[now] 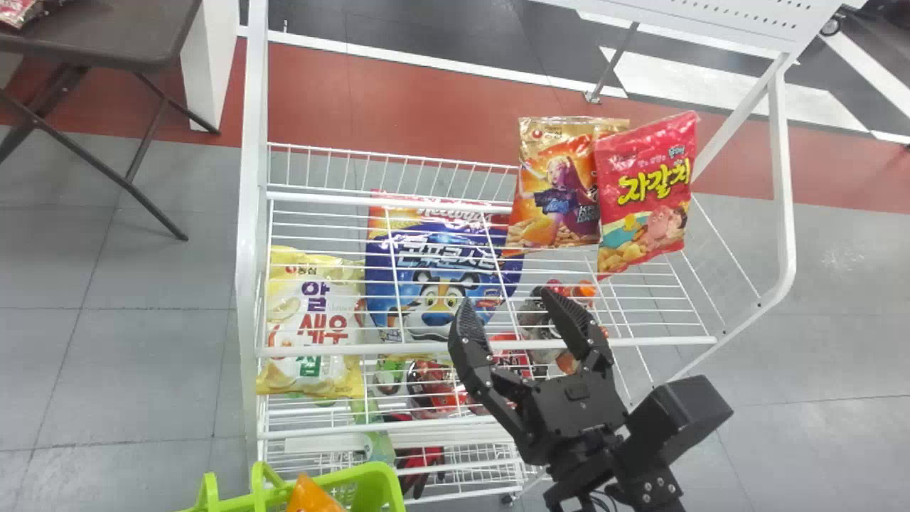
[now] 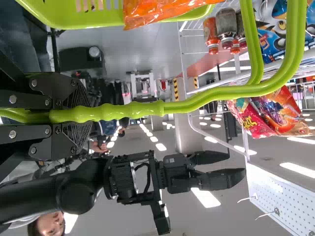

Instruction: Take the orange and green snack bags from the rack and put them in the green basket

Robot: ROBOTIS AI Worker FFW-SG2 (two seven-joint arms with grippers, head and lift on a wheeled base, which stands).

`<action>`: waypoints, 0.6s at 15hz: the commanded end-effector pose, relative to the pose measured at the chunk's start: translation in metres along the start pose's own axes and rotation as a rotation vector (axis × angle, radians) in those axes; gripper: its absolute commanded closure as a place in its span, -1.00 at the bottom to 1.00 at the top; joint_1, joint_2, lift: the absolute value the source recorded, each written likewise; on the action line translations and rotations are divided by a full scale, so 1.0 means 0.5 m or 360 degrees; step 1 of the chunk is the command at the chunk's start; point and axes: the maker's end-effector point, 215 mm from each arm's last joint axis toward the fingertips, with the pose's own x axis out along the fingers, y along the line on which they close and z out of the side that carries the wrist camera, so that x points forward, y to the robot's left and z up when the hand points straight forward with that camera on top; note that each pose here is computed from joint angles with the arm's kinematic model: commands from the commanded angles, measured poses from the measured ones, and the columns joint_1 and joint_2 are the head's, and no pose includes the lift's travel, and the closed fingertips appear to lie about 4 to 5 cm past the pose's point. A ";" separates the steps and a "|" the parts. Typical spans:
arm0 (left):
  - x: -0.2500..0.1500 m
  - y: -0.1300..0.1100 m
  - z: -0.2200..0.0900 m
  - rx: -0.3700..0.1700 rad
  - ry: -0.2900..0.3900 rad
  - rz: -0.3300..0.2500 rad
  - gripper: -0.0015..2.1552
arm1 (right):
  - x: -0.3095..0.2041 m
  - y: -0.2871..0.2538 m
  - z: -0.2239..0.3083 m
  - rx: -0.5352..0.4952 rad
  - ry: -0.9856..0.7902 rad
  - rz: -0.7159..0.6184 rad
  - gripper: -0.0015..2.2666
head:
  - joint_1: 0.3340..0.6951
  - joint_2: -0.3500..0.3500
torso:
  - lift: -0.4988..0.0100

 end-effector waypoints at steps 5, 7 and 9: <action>0.001 -0.002 0.000 0.0016 -0.0002 0.0004 0.88 | -0.001 0.004 0.000 -0.0006 0.0000 0.0008 -0.92 | 1.00 -1.00 | 0.96; 0.001 -0.002 -0.001 0.0016 -0.0001 0.0006 0.88 | -0.001 0.007 -0.001 -0.0007 0.0001 0.0013 -0.92 | 1.00 -1.00 | 0.96; 0.001 -0.001 -0.001 0.0016 -0.0001 0.0011 0.88 | -0.001 0.007 0.003 -0.0007 -0.0009 0.0013 -0.92 | 1.00 -1.00 | 0.96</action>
